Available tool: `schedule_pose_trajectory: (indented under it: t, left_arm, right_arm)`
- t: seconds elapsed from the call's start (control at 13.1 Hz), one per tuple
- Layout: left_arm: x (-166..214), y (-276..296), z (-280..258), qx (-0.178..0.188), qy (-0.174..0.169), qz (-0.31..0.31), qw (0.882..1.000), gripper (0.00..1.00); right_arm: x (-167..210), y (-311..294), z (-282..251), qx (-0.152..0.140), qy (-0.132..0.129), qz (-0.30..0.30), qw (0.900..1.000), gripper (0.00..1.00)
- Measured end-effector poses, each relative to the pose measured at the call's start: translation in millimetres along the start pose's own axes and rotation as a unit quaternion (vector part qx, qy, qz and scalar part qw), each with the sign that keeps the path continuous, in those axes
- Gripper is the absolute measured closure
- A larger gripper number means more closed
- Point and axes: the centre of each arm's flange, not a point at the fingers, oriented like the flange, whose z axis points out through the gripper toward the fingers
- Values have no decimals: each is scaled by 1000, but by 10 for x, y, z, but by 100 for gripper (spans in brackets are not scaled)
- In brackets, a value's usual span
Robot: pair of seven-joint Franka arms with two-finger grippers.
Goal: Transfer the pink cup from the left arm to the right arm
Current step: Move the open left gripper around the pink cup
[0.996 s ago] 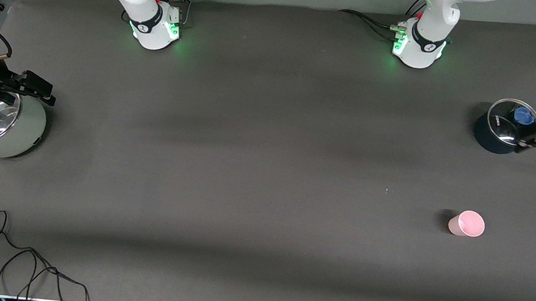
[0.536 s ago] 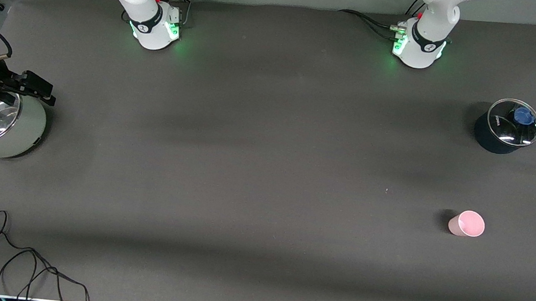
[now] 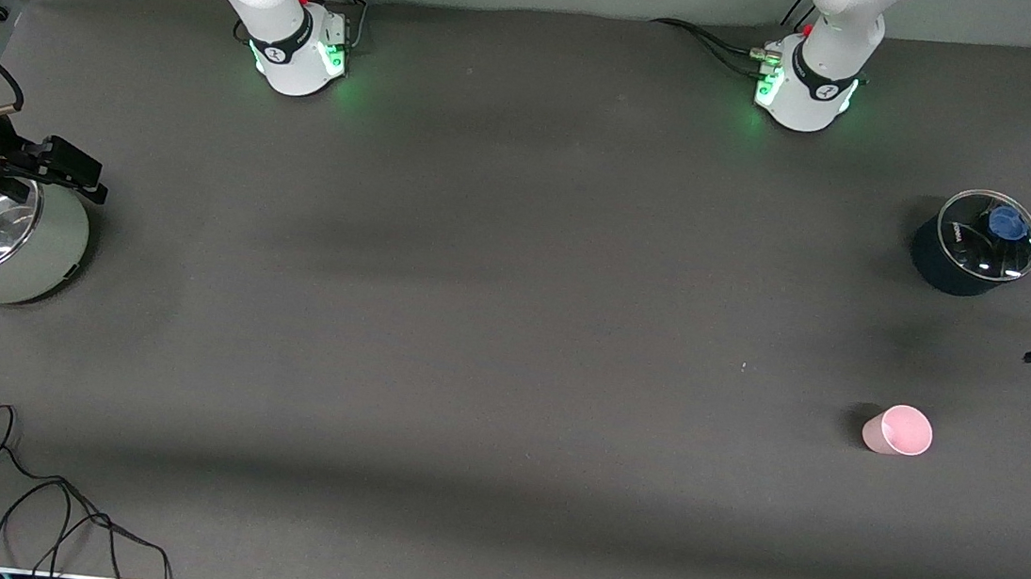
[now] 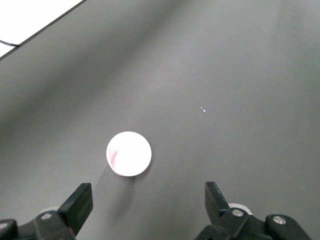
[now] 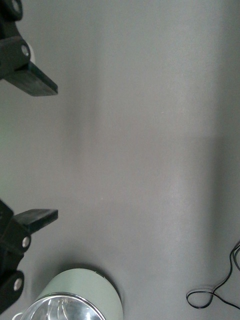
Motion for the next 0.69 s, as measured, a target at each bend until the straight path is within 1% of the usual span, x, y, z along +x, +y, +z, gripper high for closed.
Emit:
schedule_pose_trajectory:
  t: [0.15, 0.38, 0.54, 0.69]
  left_arm:
    - [-410, -187, 211, -6, 55, 49, 997, 0]
    - [-1118, -404, 529, 13, 144, 122, 982, 0]
    - [-1504, -492, 803, 24, 186, 147, 971, 0]
    - [-1712, -542, 1075, 28, 213, 155, 964, 0]
  right_arm:
    - [0, 0, 0, 0, 0, 0, 1000, 0]
    - [0, -1, 0, 0, 0, 0, 1000, 0]
    - [0, 0, 0, 0, 0, 0, 1000, 0]
    - [0, 0, 0, 0, 0, 0, 1000, 0]
